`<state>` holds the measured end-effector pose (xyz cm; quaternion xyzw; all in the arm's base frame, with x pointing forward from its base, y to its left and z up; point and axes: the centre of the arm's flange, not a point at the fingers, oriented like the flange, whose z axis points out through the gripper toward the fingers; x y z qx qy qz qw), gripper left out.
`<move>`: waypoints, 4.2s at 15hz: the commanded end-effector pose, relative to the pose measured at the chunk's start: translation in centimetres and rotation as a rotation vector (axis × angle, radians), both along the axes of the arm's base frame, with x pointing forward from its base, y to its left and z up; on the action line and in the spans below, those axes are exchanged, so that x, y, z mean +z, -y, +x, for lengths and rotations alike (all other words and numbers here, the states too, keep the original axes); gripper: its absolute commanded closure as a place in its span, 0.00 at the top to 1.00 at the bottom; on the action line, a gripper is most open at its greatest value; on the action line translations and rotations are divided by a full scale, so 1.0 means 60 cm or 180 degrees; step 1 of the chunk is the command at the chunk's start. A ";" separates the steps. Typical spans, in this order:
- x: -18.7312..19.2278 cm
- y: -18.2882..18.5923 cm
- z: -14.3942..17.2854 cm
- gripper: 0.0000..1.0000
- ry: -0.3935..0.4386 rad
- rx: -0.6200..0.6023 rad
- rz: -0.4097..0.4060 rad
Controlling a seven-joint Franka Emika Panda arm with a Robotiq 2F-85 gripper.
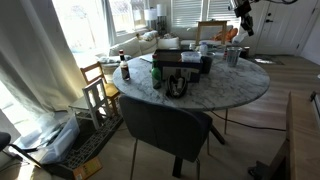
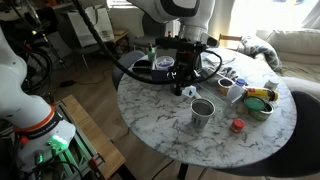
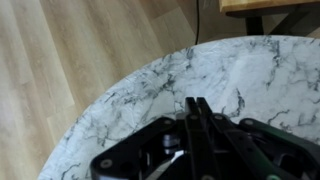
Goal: Use the clear measuring cup to scoop some contents from the silver cup on the left and place them in the silver cup on the right.
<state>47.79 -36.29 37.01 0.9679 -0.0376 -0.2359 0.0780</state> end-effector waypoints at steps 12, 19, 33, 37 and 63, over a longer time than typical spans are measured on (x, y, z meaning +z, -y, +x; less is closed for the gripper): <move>-0.066 0.145 0.019 0.01 0.0728 -0.0411 0.0965; -0.088 0.176 0.010 0.01 0.0940 -0.0480 0.1344; -0.100 0.237 -0.074 0.01 0.1226 -0.0625 0.2032; -0.098 0.230 -0.063 0.01 0.1188 -0.0578 0.2023; -0.198 -0.221 0.039 0.01 -0.0079 -0.1251 -0.1741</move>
